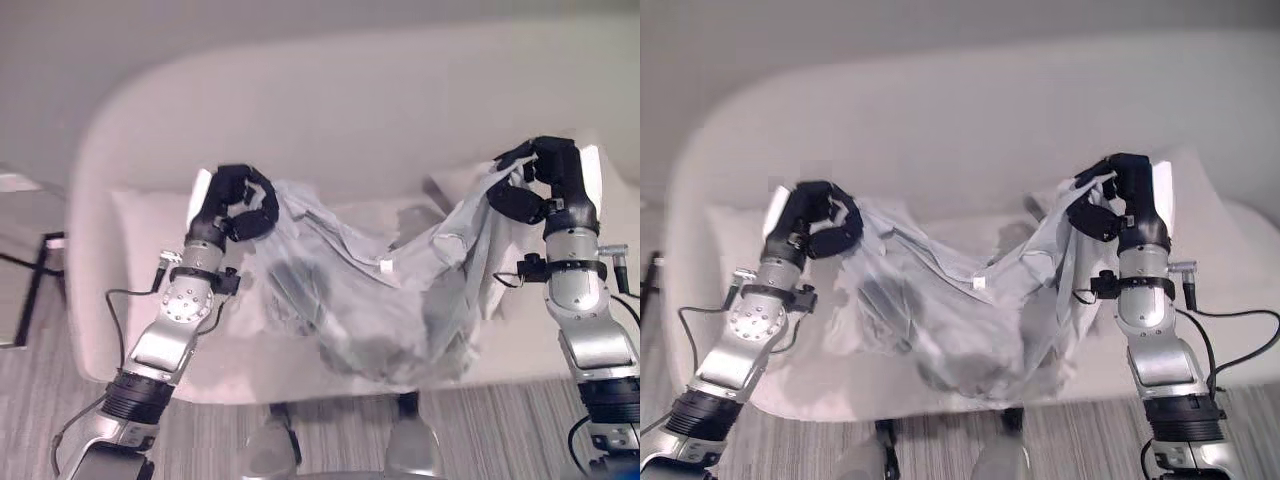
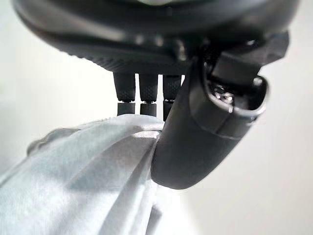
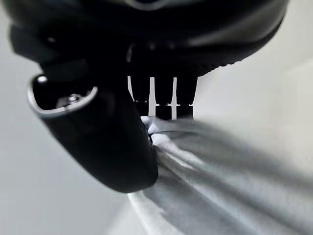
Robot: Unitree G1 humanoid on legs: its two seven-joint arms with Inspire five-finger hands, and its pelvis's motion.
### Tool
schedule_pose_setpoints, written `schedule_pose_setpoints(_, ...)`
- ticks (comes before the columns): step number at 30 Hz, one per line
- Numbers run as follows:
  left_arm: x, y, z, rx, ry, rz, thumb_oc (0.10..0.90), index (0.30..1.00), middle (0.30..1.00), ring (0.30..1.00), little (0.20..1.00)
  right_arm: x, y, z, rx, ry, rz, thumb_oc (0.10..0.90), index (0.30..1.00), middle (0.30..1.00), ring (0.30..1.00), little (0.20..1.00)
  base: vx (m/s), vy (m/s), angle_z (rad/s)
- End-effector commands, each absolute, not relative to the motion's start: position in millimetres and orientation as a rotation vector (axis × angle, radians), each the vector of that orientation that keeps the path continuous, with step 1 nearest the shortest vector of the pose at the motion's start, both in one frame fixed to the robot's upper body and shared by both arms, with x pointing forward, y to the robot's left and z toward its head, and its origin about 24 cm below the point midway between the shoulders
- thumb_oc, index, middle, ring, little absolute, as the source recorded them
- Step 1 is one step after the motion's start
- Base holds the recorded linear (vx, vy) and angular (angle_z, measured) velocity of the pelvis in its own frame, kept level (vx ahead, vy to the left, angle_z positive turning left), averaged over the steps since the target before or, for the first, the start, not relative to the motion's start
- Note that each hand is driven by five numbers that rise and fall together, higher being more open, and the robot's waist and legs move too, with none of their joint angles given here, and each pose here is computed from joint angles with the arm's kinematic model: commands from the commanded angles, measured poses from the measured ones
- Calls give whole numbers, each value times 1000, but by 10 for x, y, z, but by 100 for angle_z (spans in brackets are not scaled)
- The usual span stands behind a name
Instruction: Hang the clothes on the sofa on the clothes rack.
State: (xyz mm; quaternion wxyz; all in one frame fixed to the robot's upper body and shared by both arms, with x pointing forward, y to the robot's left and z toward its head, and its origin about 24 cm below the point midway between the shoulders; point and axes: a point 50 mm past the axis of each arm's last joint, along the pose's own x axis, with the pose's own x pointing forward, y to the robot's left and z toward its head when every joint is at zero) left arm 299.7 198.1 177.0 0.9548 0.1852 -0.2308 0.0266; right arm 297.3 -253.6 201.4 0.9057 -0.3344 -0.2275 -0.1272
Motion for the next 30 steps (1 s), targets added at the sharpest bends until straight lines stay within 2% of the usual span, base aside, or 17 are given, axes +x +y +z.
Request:
schedule_pose_setpoints(1,2951,2218,2407,368,-766,196,400,300,300,300,300,2748,-2505,2657,-646,-783,-245,400,300,300,300,300,14,131,44)
schedule_pose_setpoints(3,2843,2375,2597,462,-831,252,400,300,300,300,300,2630,-2693,2745,-544,-835,-287,400,300,300,300,300,-38,203,38)
schedule_pose_setpoints(6,2698,2590,2851,591,-909,372,400,300,300,300,300,2683,-2608,2781,-559,-853,-269,400,300,300,300,300,-131,226,-16)
schedule_pose_setpoints(8,2645,2749,3211,728,-990,514,400,300,300,300,300,2740,-2668,2832,-580,-852,-297,400,300,300,300,300,-170,210,48)
schedule_pose_setpoints(14,2606,3177,3273,664,-919,691,400,300,300,300,300,2815,-2889,2927,-541,-834,-401,400,300,300,300,300,-160,-164,94)
schedule_pose_setpoints(22,2834,2990,3274,646,-893,601,400,300,300,300,300,2875,-2864,2971,-564,-824,-406,400,300,300,300,300,-164,114,94)
schedule_pose_setpoints(30,2863,2860,3491,683,-958,562,400,300,300,300,300,2849,-2848,3083,-604,-850,-406,400,300,300,300,300,87,340,50)
